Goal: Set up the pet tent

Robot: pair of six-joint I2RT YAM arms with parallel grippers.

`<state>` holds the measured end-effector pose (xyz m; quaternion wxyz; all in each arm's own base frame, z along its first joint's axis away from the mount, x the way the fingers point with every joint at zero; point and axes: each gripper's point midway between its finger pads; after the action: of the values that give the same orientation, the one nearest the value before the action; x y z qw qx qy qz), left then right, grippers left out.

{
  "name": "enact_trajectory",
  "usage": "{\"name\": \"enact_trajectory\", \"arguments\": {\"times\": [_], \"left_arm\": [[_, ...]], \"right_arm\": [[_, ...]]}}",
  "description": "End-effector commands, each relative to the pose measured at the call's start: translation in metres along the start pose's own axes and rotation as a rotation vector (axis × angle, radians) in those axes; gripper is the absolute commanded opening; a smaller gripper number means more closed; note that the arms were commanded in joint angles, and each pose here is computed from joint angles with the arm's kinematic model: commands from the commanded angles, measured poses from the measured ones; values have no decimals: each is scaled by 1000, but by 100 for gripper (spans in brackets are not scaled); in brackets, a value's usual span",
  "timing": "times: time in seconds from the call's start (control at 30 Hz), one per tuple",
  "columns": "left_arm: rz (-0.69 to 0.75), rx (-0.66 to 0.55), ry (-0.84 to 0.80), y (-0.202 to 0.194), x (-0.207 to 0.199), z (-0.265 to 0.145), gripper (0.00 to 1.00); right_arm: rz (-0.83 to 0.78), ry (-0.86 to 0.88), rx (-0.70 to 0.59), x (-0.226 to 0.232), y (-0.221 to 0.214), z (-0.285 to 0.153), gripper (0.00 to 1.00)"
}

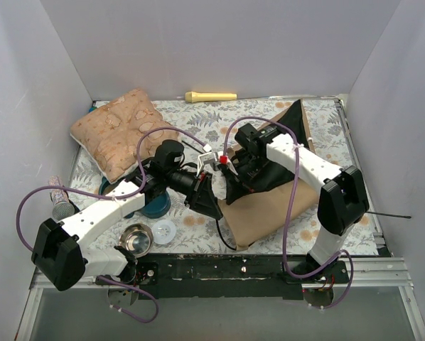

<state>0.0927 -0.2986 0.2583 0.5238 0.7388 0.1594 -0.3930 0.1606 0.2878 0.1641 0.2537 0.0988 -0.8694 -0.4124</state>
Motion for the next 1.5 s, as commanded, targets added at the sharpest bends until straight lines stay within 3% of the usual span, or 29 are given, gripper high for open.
{"name": "enact_trajectory", "arguments": {"times": [0.0, 0.07, 0.17, 0.3, 0.47, 0.83, 1.47], "left_arm": [[-203, 53, -48, -10, -12, -1, 0], [-205, 57, -58, -7, -14, 0, 0], [-214, 61, -68, -7, -18, -1, 0], [-232, 63, -60, -12, -21, -4, 0], [-296, 38, -47, -18, -12, -14, 0], [-298, 47, -39, -26, -10, -15, 0], [-312, 64, -25, -35, 2, -11, 0]], "right_arm": [[-37, -63, -195, 9, 79, -27, 1], [4, -96, -273, 17, 103, -39, 1], [-94, -211, -417, 16, 142, -60, 1], [-91, -297, -518, 29, 162, -79, 1], [-95, -328, -585, 42, 181, -96, 1], [-7, -403, -745, 35, 207, -122, 1], [84, -479, -835, 27, 220, -139, 1]]}}
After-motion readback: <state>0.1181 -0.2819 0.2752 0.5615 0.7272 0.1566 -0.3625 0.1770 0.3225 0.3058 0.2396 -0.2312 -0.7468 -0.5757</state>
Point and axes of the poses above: each gripper's point midway between its finger pads, its own z axis out along the fingers, its own x axis along the line the jaws close on, y = z × x, and after that the axes turned 4 degrees about z, right-handed
